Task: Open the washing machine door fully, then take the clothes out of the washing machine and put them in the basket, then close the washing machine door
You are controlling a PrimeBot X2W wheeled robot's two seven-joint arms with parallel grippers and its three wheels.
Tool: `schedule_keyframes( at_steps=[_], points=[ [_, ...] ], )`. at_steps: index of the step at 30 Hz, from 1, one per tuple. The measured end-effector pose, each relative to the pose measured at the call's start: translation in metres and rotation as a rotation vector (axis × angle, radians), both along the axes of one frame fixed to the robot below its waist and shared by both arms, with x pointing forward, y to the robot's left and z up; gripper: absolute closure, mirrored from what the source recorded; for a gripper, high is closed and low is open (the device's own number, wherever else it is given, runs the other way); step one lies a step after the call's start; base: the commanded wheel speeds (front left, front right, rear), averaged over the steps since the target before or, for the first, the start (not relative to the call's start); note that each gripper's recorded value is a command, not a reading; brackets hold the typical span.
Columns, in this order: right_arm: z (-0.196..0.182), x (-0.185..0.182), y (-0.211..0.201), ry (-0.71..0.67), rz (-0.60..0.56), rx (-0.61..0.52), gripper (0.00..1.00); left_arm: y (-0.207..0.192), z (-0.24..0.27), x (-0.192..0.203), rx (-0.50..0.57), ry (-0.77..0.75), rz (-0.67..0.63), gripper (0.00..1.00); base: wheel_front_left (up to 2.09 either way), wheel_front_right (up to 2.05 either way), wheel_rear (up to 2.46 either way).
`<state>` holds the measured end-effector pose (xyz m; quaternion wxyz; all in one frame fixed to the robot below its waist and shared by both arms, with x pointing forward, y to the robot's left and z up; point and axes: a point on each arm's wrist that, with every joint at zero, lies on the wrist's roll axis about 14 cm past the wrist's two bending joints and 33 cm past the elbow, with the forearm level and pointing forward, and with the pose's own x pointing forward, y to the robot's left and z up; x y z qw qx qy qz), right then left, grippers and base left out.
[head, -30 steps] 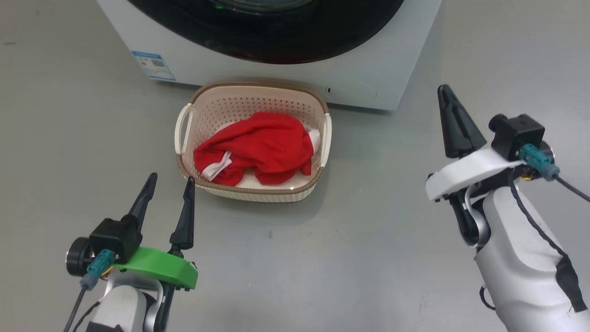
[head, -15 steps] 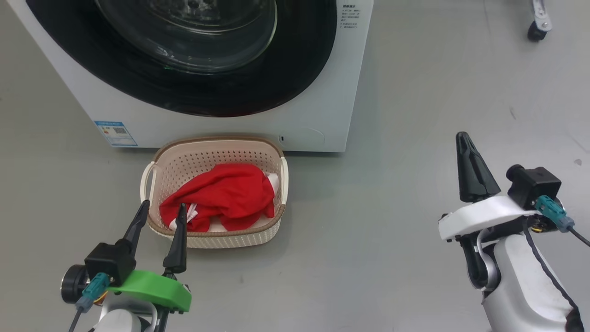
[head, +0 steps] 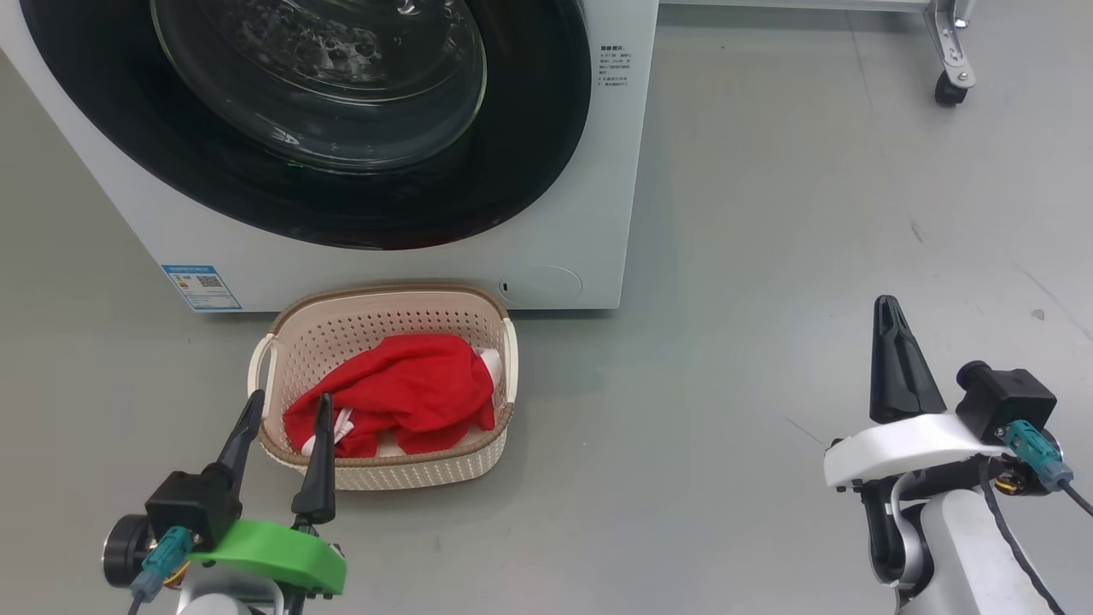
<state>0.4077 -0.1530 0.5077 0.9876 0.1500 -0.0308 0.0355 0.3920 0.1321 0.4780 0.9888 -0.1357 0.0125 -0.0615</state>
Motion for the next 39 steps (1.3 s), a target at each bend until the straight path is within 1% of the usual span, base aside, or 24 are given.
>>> schedule_keyframes(
  at_steps=[4, 5, 6, 7, 22, 29, 39],
  points=[
    [-0.004, -0.006, 0.003, 0.01, 0.006, 0.01, 1.0, 0.0, -0.002, -0.003, 0.001, 0.006, 0.001, 0.0, 0.0, 0.0, 0.0],
    [-0.007, -0.008, 0.005, 0.019, 0.014, 0.013, 0.73, 0.001, -0.003, -0.003, 0.002, 0.008, 0.002, 0.0, 0.0, 0.0, 0.0],
    [-0.01, -0.01, 0.007, 0.027, 0.021, 0.01, 0.28, 0.001, -0.003, -0.004, 0.001, 0.009, 0.003, 0.0, 0.0, 0.0, 0.0],
    [-0.012, -0.012, 0.009, 0.031, 0.025, 0.002, 0.0, 0.001, -0.004, -0.004, 0.001, 0.011, 0.004, 0.0, 0.0, 0.0, 0.0],
    [-0.005, -0.011, 0.01, 0.006, 0.029, -0.001, 0.0, 0.002, -0.009, -0.006, 0.006, 0.026, 0.007, 0.0, 0.0, 0.0, 0.0],
    [-0.005, -0.015, 0.01, 0.006, 0.028, -0.001, 0.0, -0.004, 0.0, -0.006, 0.068, -0.01, -0.023, 0.0, 0.0, 0.0, 0.0],
    [-0.002, -0.016, 0.011, -0.004, 0.032, -0.006, 0.0, -0.004, 0.0, -0.008, 0.08, -0.01, -0.023, 0.0, 0.0, 0.0, 0.0]
  ],
)
